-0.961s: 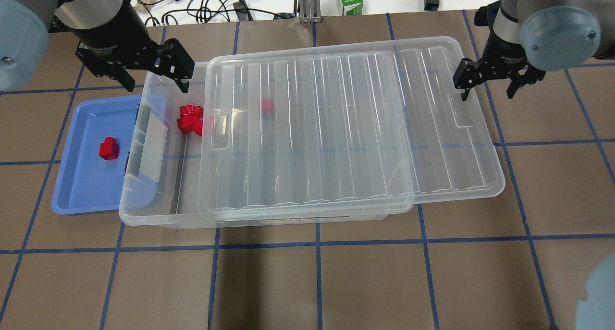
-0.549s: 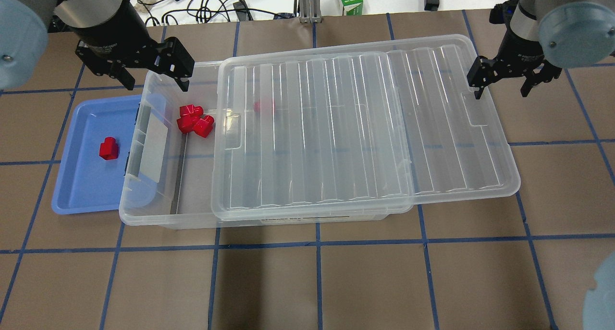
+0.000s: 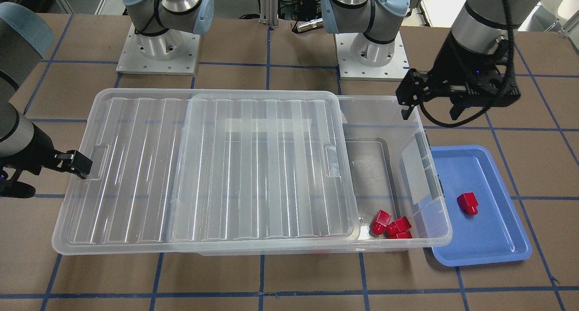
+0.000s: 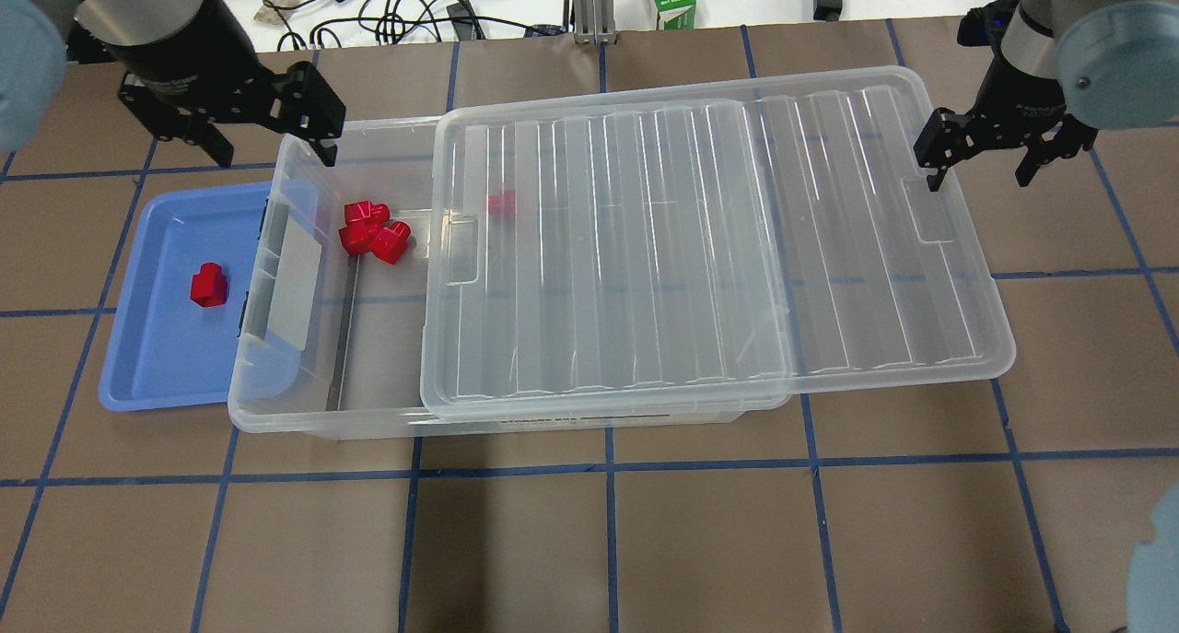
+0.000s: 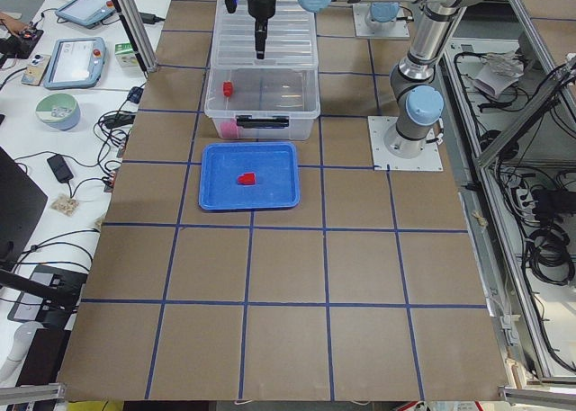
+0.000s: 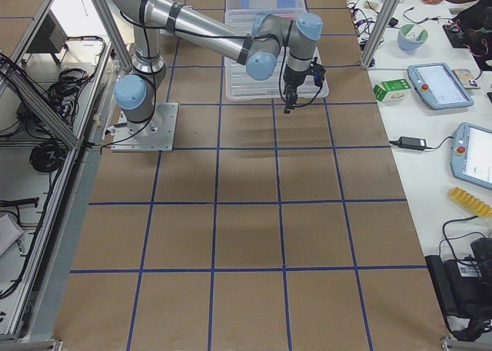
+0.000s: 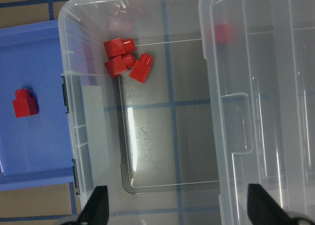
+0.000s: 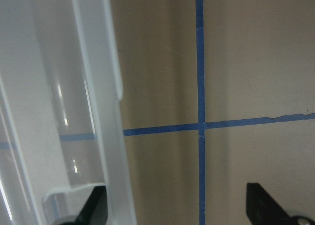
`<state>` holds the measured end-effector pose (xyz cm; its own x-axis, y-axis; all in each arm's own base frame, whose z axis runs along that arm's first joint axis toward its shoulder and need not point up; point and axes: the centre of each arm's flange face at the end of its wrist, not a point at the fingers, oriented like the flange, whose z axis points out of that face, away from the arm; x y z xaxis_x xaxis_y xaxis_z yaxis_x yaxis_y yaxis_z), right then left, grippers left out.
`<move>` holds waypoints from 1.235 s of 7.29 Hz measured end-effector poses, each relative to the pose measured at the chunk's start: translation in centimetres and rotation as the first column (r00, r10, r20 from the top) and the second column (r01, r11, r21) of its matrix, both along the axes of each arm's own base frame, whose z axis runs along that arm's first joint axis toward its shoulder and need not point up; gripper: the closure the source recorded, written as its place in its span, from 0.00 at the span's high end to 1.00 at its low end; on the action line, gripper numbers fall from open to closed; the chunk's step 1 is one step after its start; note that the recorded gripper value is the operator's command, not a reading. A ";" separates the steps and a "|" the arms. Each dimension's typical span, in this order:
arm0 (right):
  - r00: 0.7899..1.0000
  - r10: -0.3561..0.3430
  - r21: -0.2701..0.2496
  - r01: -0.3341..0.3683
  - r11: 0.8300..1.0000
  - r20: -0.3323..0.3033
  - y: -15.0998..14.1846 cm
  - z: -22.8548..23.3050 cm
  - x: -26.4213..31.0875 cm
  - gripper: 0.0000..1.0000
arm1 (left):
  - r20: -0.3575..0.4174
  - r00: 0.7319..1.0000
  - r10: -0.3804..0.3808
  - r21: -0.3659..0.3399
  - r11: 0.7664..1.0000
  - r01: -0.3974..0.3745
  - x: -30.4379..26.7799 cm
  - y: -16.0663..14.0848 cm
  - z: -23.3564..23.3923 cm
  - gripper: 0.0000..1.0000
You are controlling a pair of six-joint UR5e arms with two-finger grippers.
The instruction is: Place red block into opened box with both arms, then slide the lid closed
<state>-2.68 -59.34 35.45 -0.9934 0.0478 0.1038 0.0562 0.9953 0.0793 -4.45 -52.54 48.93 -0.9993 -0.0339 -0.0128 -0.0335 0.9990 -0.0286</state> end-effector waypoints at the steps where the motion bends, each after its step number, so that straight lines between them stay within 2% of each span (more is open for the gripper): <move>1: 1.000 0.002 -0.011 -0.002 1.000 0.005 -0.1 0.5 0.2 1.00 | -0.005 1.000 0.027 0.028 0.999 -0.027 4.4 -0.9 -2.2 1.00; 3: 0.997 0.038 -0.098 -0.031 0.995 0.073 -0.7 4.0 4.3 1.00 | -0.017 0.999 0.034 0.067 0.997 -0.033 12.5 -2.7 -7.9 1.00; 5: 0.993 0.069 -0.170 -0.051 0.984 0.099 0.0 9.5 12.8 1.00 | -0.030 0.999 -0.014 0.075 0.997 0.016 19.8 -3.7 -15.5 1.00; 7: 0.992 0.059 -0.159 -0.041 0.986 0.111 2.2 13.8 18.4 1.00 | -0.032 0.999 -0.030 0.071 0.997 0.032 22.5 -4.9 -22.3 1.00; 9: 0.992 0.054 -0.136 -0.038 0.990 0.116 3.8 15.4 19.4 1.00 | -0.047 0.998 -0.028 0.100 0.995 0.032 23.3 -5.3 -26.5 1.00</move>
<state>16.77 -55.56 50.86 -0.9998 0.0077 -0.0192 0.0087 0.9987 -0.0506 18.83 -57.80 22.45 -0.9995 -0.0048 0.0313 -0.0025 0.9974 0.0726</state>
